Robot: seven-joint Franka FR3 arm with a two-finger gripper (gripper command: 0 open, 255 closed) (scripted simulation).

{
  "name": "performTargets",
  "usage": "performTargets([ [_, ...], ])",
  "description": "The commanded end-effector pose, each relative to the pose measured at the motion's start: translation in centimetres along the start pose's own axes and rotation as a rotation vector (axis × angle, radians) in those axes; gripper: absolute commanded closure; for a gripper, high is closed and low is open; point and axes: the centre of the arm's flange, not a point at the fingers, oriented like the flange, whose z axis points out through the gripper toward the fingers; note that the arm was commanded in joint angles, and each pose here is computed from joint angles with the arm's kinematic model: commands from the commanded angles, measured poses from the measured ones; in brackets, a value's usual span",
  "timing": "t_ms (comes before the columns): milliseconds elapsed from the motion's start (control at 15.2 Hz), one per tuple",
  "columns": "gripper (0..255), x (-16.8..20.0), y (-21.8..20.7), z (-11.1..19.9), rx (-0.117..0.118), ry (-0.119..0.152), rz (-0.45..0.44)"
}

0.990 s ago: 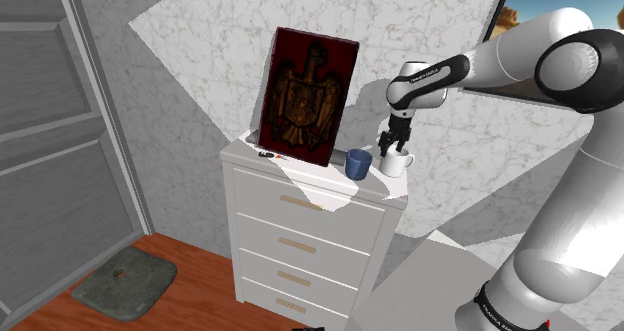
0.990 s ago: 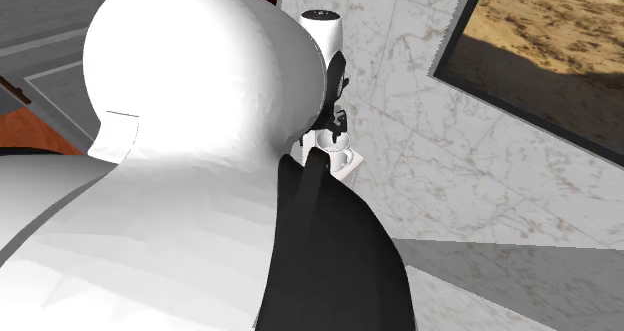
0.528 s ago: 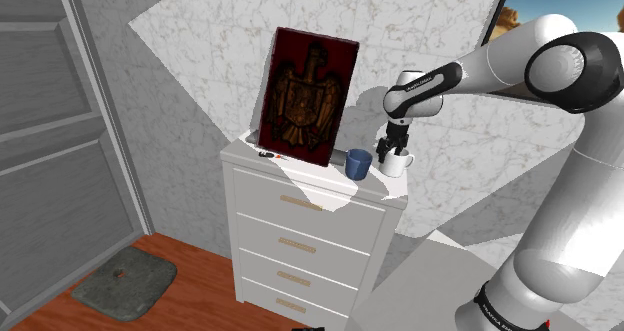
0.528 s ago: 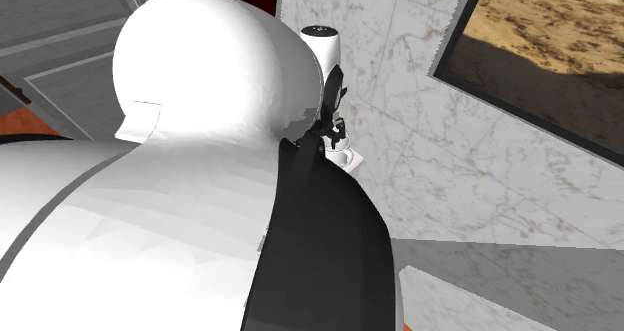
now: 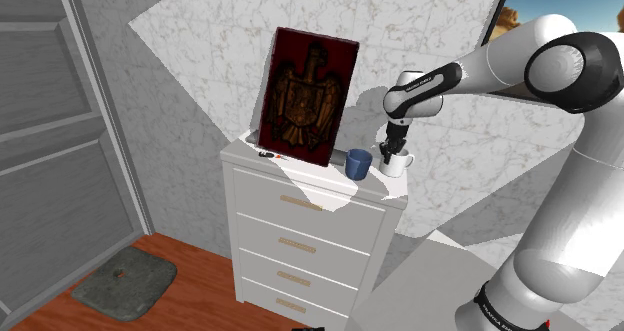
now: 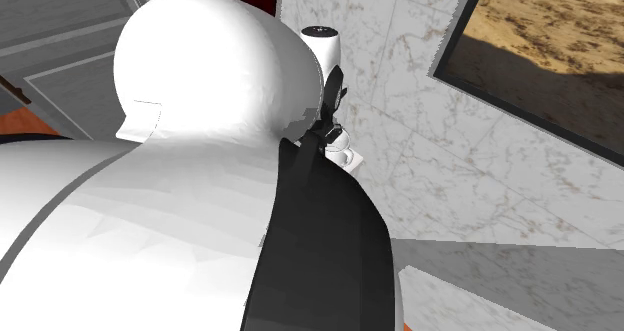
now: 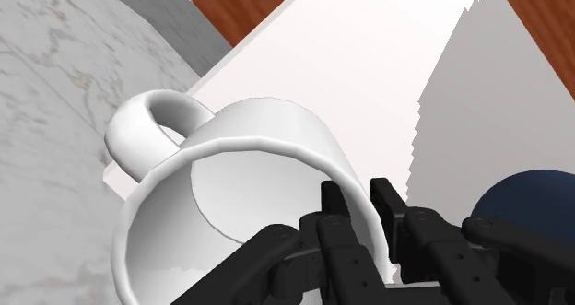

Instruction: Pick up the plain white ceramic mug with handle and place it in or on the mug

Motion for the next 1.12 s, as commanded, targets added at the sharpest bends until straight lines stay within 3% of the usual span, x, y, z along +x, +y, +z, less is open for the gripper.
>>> performTargets([
  [0,255,0.0,0.0,0.0,0.000,0.000,0.000],
  [396,255,0.0,0.0,0.0,0.000,0.000,0.000],
  [1056,255,-0.2,0.0,-5.3,0.000,0.000,0.000],
])
